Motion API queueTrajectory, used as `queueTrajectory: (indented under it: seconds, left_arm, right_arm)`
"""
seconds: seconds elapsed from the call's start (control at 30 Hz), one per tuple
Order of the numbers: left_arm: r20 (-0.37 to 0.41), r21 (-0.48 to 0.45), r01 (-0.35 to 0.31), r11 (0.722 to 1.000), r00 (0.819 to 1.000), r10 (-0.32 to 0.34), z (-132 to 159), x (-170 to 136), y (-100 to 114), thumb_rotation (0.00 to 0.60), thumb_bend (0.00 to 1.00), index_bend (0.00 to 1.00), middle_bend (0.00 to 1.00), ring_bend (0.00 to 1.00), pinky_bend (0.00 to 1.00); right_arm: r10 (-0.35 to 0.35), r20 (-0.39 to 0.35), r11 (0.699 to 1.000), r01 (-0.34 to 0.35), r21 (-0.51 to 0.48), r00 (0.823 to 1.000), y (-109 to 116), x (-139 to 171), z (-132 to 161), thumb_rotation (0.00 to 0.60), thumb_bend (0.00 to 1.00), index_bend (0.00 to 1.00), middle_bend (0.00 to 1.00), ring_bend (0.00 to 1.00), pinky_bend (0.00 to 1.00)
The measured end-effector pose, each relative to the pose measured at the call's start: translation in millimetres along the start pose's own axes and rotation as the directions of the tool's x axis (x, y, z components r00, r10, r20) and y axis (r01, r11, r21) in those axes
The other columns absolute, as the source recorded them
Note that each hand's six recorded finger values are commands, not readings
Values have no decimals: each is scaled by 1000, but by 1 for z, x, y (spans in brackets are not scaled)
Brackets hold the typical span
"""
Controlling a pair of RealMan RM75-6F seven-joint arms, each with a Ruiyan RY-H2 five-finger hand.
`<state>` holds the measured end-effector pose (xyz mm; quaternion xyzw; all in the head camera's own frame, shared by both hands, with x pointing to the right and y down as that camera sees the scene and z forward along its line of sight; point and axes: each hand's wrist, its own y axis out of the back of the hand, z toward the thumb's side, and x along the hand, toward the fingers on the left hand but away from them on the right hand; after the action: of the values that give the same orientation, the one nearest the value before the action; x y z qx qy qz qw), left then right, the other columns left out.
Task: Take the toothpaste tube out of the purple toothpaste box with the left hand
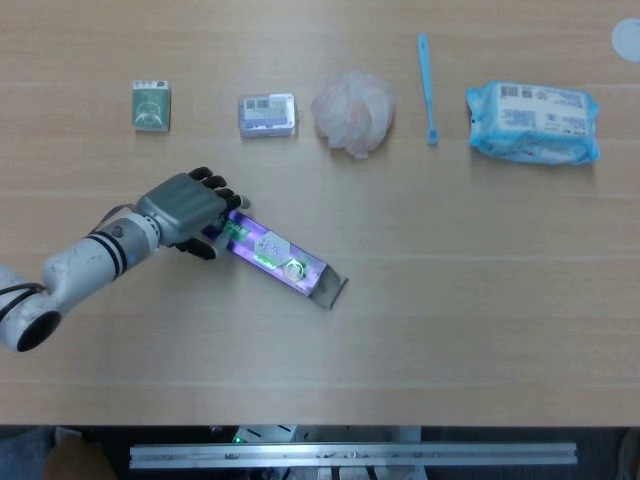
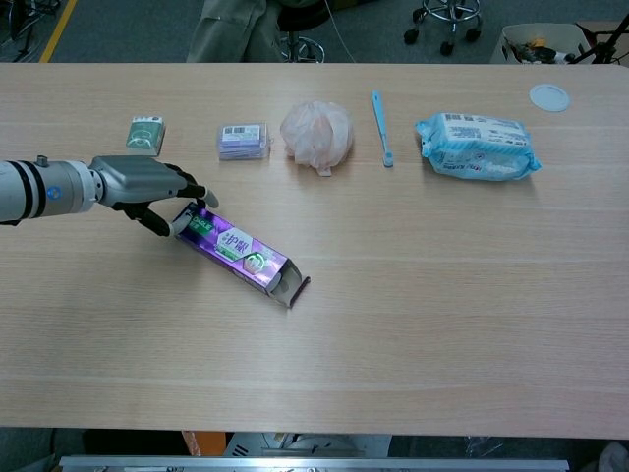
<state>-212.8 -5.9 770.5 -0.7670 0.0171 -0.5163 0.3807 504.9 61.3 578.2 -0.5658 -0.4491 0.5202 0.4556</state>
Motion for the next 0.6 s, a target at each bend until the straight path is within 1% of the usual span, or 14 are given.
queueTrajectory:
  seconds: [0.17,0.23,0.27,0.3,0.37,0.4,0.43,0.53,0.6]
  left_arm:
    - [-21,-16,21,1000,1000,-21,-5,-23,-13,224,573,122,195,84,72]
    - [-28,-26,11,1000,1000,-12,-6,-31,-15,276,554,122,194,85,72]
    - [-31,-29,1,1000,1000,-2,-6,-32,-15,355,517,121,192,85,72]
    - [-34,-29,-10,1000,999,10,-6,-34,-15,451,472,121,190,85,72]
    - [-40,-23,-47,999,998,46,-6,-37,-13,574,413,120,186,86,72]
    - [-42,-20,-65,998,997,64,-6,-37,-11,595,399,120,183,86,72]
    - [-46,-15,-90,996,995,90,-6,-38,-10,600,388,119,181,86,72]
    - [-55,-7,-139,990,989,138,-2,-38,-7,600,377,108,174,87,72]
    - [-59,-5,-150,989,987,150,1,-37,-8,600,364,84,166,87,72]
  right_arm:
    - [-4,-7,1000,4,-3,1000,0,0,2,600,208,318,410,424,413]
    - [-5,-12,1000,4,-4,1000,0,0,3,600,207,318,410,424,413]
    - [-5,-14,1000,5,-5,1000,0,0,3,600,207,318,410,424,413]
    - [-6,-16,1000,6,-6,1000,0,0,4,600,207,318,410,424,413]
    - [-7,-18,1000,6,-8,1000,1,0,4,600,208,318,410,424,413]
    - [-8,-18,1000,8,-8,1000,1,1,4,600,208,318,410,424,413]
    - [-9,-19,1000,9,-8,1000,1,1,4,600,208,318,410,424,413]
    - [-11,-18,1000,11,-11,1000,2,2,4,600,208,318,410,424,413]
    - [-12,-17,1000,11,-12,1000,2,2,4,600,208,318,410,424,413]
